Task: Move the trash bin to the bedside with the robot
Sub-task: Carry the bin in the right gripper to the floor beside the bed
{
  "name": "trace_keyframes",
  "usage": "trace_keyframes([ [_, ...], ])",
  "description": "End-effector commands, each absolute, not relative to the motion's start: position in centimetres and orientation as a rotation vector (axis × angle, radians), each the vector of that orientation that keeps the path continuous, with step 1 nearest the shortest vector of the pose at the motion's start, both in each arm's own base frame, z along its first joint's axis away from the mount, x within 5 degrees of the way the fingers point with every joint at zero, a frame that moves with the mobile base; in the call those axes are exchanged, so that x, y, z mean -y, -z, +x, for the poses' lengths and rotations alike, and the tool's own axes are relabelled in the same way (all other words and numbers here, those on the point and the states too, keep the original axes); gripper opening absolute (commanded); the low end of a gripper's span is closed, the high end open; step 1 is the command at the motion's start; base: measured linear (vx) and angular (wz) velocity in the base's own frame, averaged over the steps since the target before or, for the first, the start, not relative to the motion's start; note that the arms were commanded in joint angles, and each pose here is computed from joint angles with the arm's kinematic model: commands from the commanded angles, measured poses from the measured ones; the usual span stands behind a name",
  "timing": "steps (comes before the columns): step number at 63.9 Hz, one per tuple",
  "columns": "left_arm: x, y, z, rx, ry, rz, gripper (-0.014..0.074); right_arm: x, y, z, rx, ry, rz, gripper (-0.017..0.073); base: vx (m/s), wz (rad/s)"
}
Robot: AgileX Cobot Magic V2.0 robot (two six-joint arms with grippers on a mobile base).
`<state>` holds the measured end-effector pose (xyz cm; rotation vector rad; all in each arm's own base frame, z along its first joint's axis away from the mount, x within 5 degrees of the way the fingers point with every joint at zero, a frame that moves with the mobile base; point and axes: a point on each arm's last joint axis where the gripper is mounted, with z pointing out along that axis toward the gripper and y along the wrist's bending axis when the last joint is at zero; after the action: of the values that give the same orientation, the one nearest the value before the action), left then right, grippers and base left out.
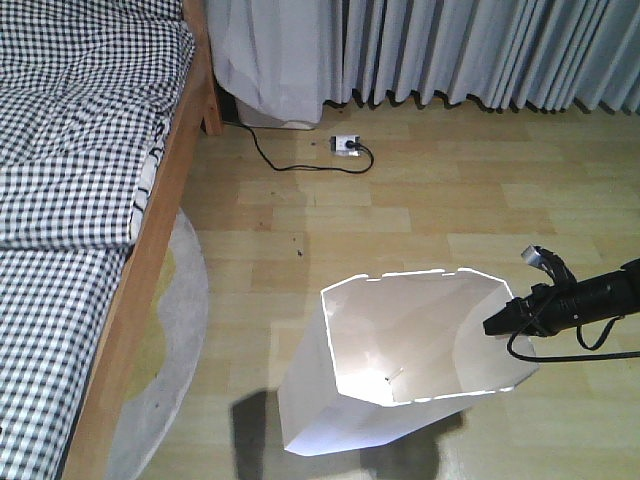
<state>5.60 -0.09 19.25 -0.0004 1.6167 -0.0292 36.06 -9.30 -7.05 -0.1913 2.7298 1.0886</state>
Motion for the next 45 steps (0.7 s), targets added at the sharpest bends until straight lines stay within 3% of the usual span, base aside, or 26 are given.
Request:
trace_keyframes([
  [1, 0.11, -20.75, 5.46, -1.515, 0.037, -0.002, -0.0006, 8.53, 2.04, 37.44, -2.514, -1.37, -0.182, -0.0005, 0.31, 0.02],
  [45, 0.11, -20.75, 5.46, -1.515, 0.037, -0.002, -0.0006, 8.52, 2.03, 37.43, -2.513, -1.371, -0.182, -0.0005, 0.31, -0.05],
])
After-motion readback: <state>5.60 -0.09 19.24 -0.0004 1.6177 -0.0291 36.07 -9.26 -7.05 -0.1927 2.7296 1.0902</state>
